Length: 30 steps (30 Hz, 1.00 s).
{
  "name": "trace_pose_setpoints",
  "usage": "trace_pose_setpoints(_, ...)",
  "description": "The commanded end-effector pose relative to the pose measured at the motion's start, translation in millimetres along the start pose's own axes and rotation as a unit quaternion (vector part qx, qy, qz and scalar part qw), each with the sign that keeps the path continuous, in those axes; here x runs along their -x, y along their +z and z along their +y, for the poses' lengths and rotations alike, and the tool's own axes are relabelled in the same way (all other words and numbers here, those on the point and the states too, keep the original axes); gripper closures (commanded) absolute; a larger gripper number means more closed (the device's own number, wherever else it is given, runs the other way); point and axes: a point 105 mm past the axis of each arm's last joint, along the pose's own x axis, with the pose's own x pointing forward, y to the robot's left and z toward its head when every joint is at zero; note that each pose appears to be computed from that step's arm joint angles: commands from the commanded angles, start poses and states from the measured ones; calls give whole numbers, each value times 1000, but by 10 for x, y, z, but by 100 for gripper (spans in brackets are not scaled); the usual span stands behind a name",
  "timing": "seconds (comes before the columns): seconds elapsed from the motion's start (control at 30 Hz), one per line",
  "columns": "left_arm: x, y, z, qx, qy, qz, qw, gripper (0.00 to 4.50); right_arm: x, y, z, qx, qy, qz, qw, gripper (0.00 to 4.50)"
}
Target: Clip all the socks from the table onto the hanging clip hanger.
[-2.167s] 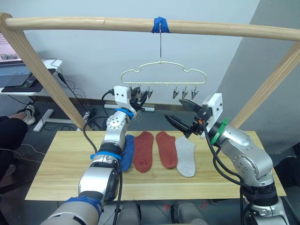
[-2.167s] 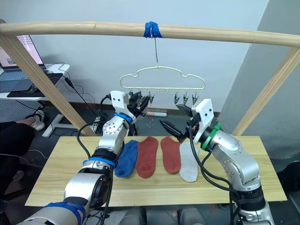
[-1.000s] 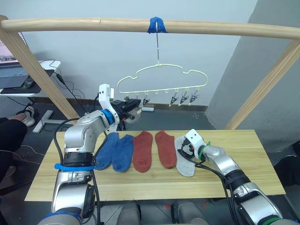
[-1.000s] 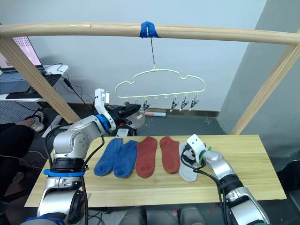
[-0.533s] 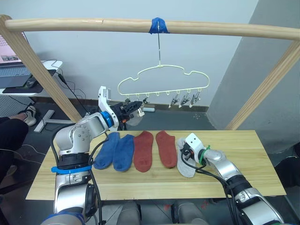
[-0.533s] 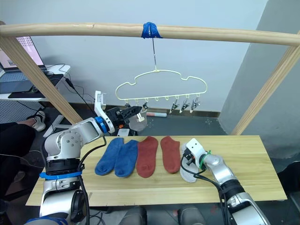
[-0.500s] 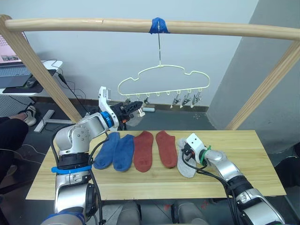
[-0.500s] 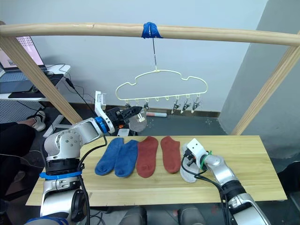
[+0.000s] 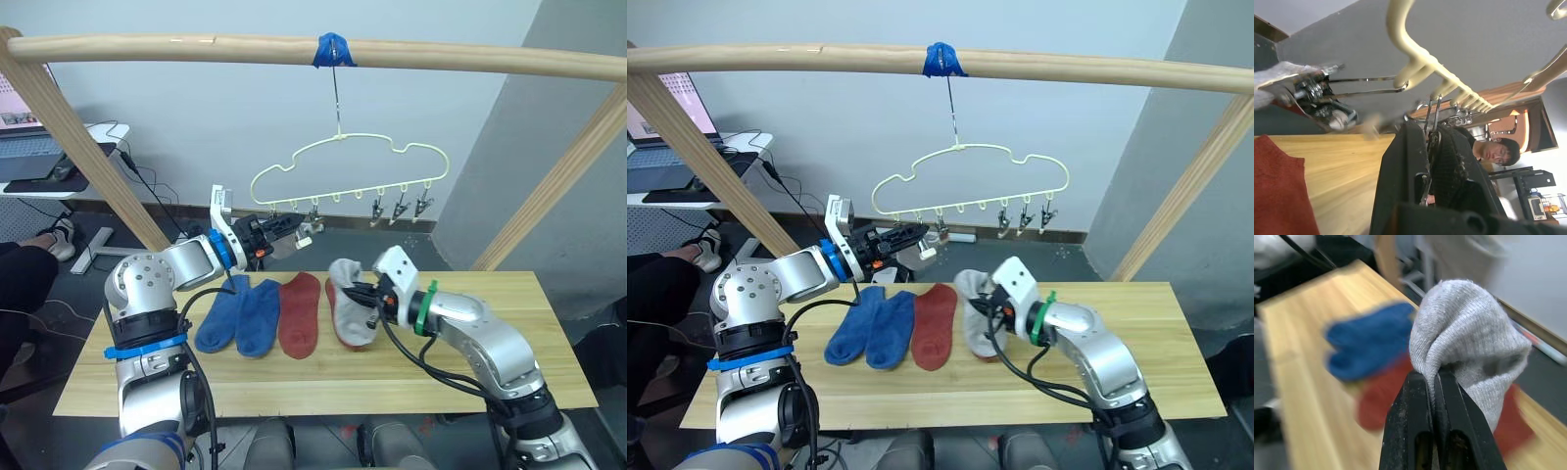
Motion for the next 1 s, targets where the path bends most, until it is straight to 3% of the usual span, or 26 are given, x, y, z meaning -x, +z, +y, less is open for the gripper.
trace_pose_setpoints(0.03, -22, 74, -139, 0, -29, -9, 1000, 431, -116, 174, 22, 6, 6, -18, 1000, 447)
trace_pose_setpoints(0.53, 15, 15, -141, -17, -17, -1, 1000, 431, -257, 532, 15, 6, 19, -59, 998, 447)
trace_pose_setpoints(1.0, 56, 140, -93, 0, -15, -21, 1000, 431, -146, 413, 157, -8, 46, -37, 998, 447)
